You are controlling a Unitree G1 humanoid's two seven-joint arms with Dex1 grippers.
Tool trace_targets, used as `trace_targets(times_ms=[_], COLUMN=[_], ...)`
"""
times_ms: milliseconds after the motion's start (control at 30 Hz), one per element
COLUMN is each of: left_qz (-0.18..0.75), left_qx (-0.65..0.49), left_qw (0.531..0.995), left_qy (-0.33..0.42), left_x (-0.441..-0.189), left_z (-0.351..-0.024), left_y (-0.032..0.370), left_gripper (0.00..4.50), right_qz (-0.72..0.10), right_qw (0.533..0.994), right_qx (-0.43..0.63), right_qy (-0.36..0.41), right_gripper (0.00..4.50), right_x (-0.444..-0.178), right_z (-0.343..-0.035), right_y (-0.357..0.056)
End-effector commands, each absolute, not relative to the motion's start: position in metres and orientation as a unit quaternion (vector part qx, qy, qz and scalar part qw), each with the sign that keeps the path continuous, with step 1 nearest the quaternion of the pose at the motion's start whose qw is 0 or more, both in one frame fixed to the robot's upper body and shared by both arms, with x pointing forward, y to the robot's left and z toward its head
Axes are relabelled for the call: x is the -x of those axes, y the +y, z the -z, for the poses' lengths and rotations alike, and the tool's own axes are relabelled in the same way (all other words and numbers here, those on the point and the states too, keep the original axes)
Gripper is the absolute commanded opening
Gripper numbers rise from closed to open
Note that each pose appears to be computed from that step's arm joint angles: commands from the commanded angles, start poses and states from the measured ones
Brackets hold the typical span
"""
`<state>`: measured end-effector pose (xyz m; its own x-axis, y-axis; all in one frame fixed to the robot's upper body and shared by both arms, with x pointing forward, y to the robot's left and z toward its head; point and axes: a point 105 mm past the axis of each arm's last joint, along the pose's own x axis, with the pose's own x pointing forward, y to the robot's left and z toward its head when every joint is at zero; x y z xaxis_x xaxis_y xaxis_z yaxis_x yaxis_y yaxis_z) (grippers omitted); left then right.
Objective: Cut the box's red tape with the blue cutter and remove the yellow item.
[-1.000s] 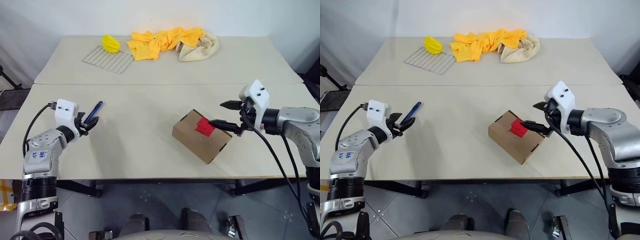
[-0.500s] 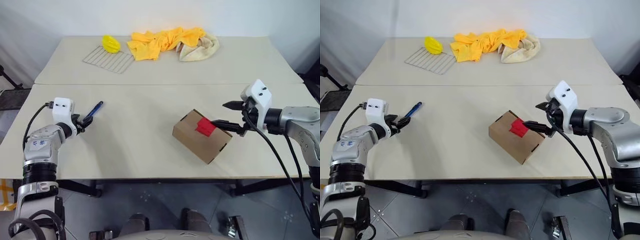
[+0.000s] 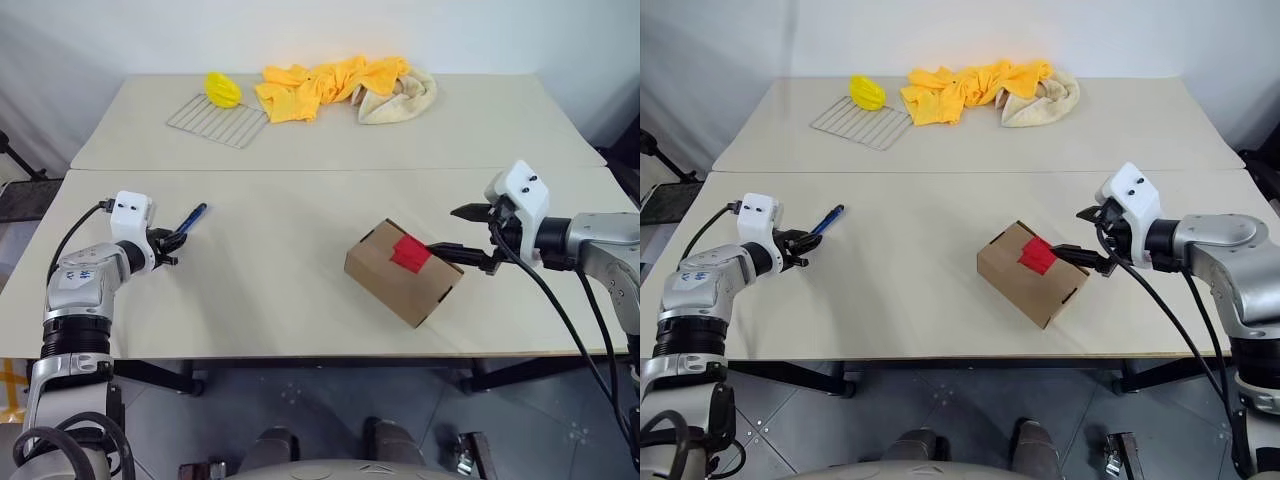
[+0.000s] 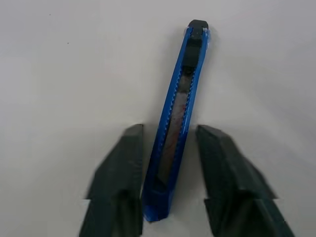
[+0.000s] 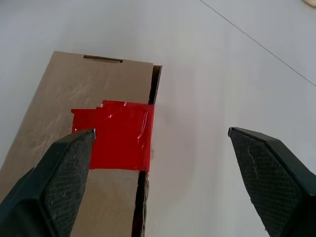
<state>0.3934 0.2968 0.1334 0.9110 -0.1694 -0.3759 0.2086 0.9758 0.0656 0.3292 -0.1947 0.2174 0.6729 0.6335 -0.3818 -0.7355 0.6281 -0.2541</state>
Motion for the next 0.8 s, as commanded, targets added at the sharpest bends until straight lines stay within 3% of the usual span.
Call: trace_targets(times_ms=[33,333,467,800], left_qz=[0.092,0.103,0.110,0.113], left_qx=[-0.051,-0.068,-0.063,-0.026], left_qw=[0.964,0.954,0.951,0.949], left_qy=[0.243,0.272,0.284,0.293], left_x=[-0.385,-0.381,-0.379,-0.379], left_z=[-0.106,-0.098,-0.095,-0.093], left_y=[0.302,0.306,0.307,0.310], left_gripper=[1.59,1.59,0.80,0.80], right_qz=[-0.379,-0.383,-0.384,-0.385], right_qw=[0.894,0.891,0.891,0.890], right_qx=[0.212,0.215,0.216,0.218], right_qy=[0.109,0.110,0.110,0.108], right_gripper=[4.50,4.50,4.50,4.50], right_x=[-0.327,-0.329,-0.329,-0.330], right_z=[-0.232,-0.233,-0.233,-0.235], right_y=[-0.196,-0.194,-0.194,-0.193])
